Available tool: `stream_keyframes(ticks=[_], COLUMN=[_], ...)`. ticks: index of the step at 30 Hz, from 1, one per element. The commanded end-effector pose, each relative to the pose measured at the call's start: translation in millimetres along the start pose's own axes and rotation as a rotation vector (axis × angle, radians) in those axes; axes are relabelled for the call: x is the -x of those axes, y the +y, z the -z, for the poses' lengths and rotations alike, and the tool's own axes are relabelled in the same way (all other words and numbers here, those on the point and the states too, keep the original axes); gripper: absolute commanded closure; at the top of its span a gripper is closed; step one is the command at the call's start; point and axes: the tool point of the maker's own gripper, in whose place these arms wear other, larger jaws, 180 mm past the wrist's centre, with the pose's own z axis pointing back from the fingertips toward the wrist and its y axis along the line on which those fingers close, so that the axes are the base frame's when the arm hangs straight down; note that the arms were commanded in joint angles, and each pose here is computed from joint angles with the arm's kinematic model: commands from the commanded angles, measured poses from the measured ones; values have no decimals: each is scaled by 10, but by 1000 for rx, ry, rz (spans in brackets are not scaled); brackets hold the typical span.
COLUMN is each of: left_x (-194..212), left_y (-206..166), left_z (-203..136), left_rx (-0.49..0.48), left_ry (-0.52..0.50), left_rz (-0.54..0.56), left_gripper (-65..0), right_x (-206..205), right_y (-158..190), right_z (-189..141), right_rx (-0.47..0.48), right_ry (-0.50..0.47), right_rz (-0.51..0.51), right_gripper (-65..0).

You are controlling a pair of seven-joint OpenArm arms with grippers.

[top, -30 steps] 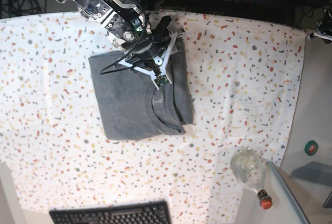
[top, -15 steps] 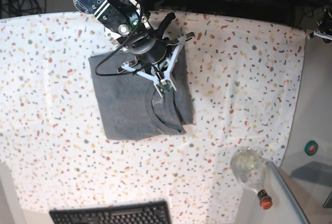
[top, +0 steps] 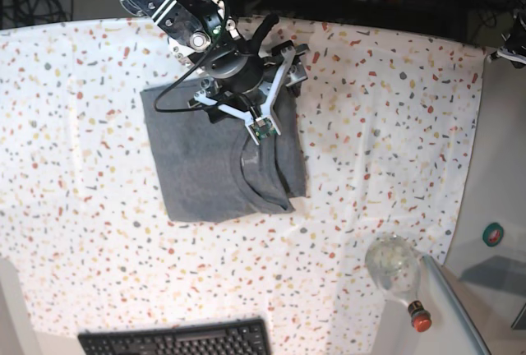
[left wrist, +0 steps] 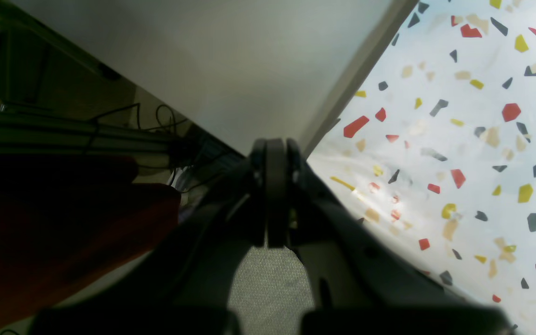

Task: Layout the t-shirt on the table in an organized manner, then fold the t-shirt properly
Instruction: 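Grasp the bundle's collar edge with the right gripper and straighten it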

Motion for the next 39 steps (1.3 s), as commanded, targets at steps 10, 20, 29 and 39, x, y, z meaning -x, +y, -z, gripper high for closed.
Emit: stream_keyframes(ticks=[10, 20, 29, 39], left_x=[-120, -135, -138, -143], left_y=[47, 82, 70, 67], left_z=[-26, -35, -31, -30], left_rx=[-10, -18, -15, -15], left_ry=[-35, -38, -37, -39], left_rz=[13, 15, 19, 18], left_gripper=[0, 0, 0, 0], right_x=[-2, -52, -175, -1], right_y=[-167, -46, 65, 98], right_z=[277, 191, -141, -207], right_rx=[63, 35, -18, -28], right_ry=[-25, -50, -27, 22], right_rz=[19, 40, 49, 47], right_gripper=[-426, 0, 0, 0])
